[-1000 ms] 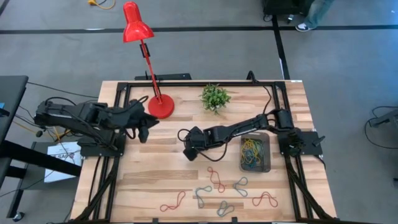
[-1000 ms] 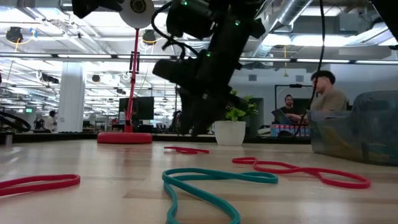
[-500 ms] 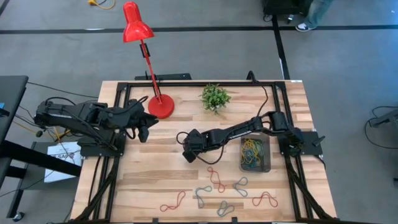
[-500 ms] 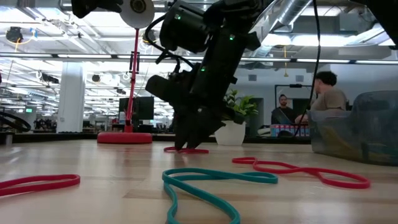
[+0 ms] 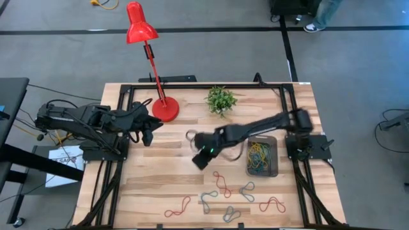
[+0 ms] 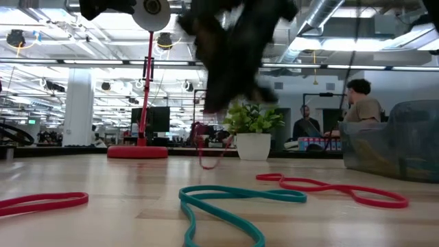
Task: Pick and place items into bin
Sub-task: Put the red rubber band into the black bin
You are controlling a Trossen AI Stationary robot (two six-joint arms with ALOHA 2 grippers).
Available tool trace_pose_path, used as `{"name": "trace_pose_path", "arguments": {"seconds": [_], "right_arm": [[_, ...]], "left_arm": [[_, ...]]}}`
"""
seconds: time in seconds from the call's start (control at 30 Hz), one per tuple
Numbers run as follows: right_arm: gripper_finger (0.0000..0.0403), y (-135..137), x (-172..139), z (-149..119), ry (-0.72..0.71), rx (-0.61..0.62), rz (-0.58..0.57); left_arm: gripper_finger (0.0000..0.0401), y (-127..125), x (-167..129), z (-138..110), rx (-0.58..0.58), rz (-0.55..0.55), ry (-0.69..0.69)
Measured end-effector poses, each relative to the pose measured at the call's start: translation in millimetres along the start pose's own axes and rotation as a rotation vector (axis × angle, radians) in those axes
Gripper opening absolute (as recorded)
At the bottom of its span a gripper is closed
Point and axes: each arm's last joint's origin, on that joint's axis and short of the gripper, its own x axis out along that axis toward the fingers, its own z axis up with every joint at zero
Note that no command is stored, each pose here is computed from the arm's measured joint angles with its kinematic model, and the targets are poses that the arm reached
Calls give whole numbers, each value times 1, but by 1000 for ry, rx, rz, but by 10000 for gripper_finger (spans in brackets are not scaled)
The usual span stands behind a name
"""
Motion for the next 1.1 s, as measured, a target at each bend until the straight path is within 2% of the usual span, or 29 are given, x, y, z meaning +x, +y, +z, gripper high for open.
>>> {"name": "trace_pose_path", "arguments": {"seconds": [0.13, 0.3, 0.37, 0.6, 0.67, 0.8, 0.93, 1.1], "right_arm": [[3, 2, -52, -4, -23, 18, 10], [1, 5, -113, -31, 18, 72, -14], [1, 2, -127, -46, 58, 112, -88], [1, -20, -175, -106, 225, 367, -488], [1, -18, -179, -116, 212, 402, -493], [1, -13, -181, -130, 159, 391, -452], [1, -14, -160, -145, 168, 391, -542], [0, -22, -132, -162, 226, 464, -646]], "left_arm": [[85, 0, 0, 0, 0, 0, 0], [85, 0, 0, 0, -1, -1, 0], [85, 0, 0, 0, 0, -2, 1], [85, 0, 0, 0, 7, -2, -1], [85, 0, 0, 0, 10, -2, 0], [85, 0, 0, 0, 10, -3, -2], [85, 0, 0, 0, 11, -3, -2], [85, 0, 0, 0, 12, -3, -2]]}}
